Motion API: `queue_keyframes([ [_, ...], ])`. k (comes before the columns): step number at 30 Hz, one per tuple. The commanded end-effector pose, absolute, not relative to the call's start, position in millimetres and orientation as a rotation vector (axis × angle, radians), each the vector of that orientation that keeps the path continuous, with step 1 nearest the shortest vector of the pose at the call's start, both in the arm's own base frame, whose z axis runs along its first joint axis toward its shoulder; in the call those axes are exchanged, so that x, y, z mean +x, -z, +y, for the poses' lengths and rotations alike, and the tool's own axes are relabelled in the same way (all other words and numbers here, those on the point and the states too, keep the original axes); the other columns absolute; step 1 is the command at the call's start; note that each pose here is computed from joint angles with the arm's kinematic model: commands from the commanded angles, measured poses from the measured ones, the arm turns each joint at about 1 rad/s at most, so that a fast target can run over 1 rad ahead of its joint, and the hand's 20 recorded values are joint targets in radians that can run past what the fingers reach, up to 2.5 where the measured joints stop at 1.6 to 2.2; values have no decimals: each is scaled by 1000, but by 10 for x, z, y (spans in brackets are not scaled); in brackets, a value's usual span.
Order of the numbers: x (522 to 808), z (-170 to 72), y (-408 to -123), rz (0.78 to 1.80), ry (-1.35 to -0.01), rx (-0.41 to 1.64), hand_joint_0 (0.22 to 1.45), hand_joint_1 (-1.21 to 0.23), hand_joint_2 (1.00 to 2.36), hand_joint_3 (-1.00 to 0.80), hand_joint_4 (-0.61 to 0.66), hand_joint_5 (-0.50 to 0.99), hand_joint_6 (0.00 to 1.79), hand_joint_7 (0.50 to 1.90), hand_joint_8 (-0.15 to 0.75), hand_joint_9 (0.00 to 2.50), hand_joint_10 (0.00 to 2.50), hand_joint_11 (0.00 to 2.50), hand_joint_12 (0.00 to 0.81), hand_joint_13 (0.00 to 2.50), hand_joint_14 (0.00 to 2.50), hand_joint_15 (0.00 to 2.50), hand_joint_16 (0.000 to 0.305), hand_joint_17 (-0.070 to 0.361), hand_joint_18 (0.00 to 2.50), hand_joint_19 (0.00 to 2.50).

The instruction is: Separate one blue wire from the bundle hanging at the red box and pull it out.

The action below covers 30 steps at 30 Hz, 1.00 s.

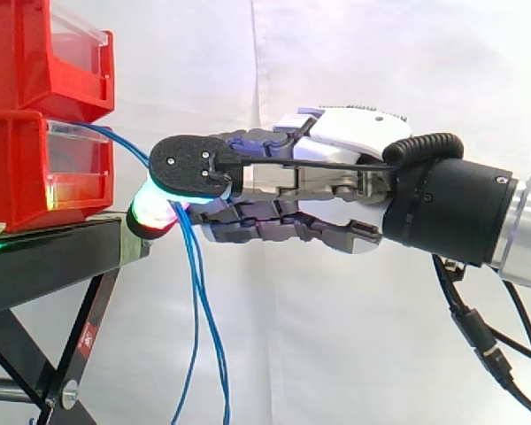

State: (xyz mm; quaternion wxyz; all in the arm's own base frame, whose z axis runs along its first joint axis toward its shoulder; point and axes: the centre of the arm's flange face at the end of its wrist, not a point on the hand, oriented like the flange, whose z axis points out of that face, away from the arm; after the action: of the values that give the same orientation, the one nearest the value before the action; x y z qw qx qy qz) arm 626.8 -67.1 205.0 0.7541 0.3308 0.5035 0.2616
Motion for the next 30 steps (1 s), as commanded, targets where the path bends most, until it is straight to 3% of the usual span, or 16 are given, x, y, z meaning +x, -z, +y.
queue_keyframes([
  [1,6267,-678,-2050,1099,-569,722,600,-722,1005,-439,280,-127,616,1089,331,479,0,88,376,233,2,95,54,121,249,18],
  [18,6266,-676,-2049,1095,-569,729,608,-752,1012,-349,259,-147,745,911,344,521,3,123,381,282,2,107,52,116,328,64],
  [30,6261,-682,-2115,1083,-582,729,608,-733,1016,-297,232,-148,764,918,349,552,4,141,384,317,3,123,51,115,362,74],
])
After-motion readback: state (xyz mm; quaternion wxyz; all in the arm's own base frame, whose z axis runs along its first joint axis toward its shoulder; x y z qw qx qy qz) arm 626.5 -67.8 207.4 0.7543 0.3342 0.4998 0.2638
